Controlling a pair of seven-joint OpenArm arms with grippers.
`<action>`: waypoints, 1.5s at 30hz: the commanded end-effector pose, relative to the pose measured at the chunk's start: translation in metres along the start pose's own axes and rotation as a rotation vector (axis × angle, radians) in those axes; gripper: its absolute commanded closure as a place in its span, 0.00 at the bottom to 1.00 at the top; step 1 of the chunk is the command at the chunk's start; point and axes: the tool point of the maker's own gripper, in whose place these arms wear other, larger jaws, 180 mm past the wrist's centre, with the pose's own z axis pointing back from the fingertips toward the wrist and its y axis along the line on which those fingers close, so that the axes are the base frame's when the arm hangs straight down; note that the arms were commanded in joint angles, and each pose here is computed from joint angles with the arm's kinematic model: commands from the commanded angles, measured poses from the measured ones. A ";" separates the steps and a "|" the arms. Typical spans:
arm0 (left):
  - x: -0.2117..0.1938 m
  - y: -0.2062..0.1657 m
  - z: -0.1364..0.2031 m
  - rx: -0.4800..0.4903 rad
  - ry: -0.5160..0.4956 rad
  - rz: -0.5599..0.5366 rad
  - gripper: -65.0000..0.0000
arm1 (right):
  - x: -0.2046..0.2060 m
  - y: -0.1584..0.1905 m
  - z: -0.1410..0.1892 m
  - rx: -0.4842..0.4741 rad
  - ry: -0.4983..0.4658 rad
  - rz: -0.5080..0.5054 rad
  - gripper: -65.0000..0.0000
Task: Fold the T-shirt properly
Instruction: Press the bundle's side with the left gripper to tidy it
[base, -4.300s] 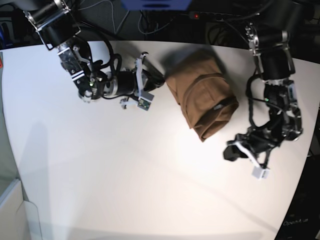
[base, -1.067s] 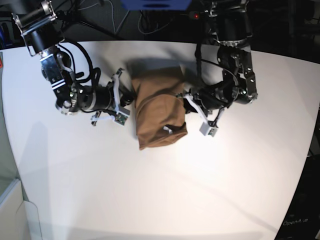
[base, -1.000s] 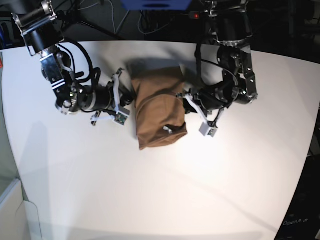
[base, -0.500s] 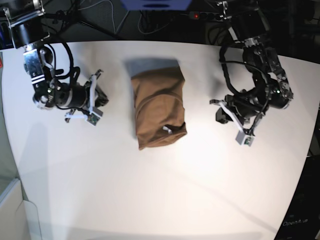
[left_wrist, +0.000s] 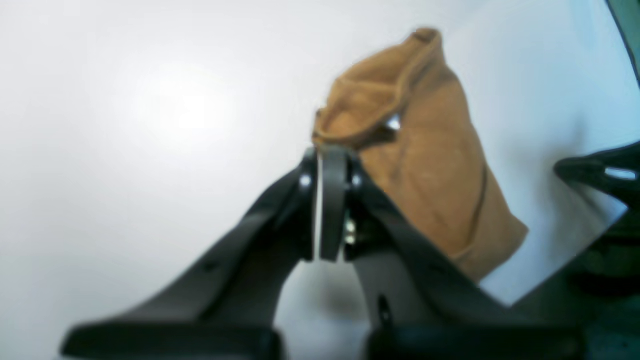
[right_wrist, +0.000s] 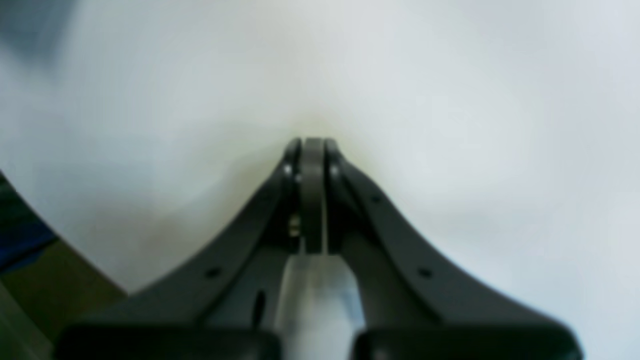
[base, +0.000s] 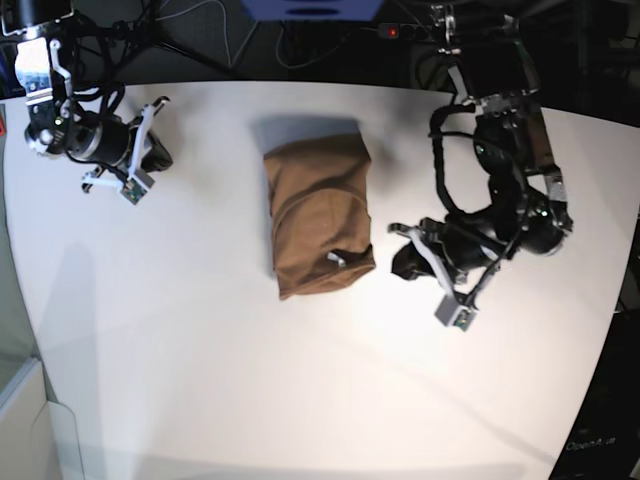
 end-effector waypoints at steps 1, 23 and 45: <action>0.021 -0.008 -0.002 -0.024 -0.053 -0.010 0.97 | -0.009 -0.005 0.005 -0.018 0.052 0.029 1.00; 0.022 -0.019 -0.072 -0.125 -0.093 0.130 0.97 | -0.016 0.003 0.008 -0.007 0.069 0.031 1.00; 0.046 0.038 -0.065 -0.104 -0.292 0.309 0.97 | -0.025 -0.011 0.019 -0.039 0.094 0.035 1.00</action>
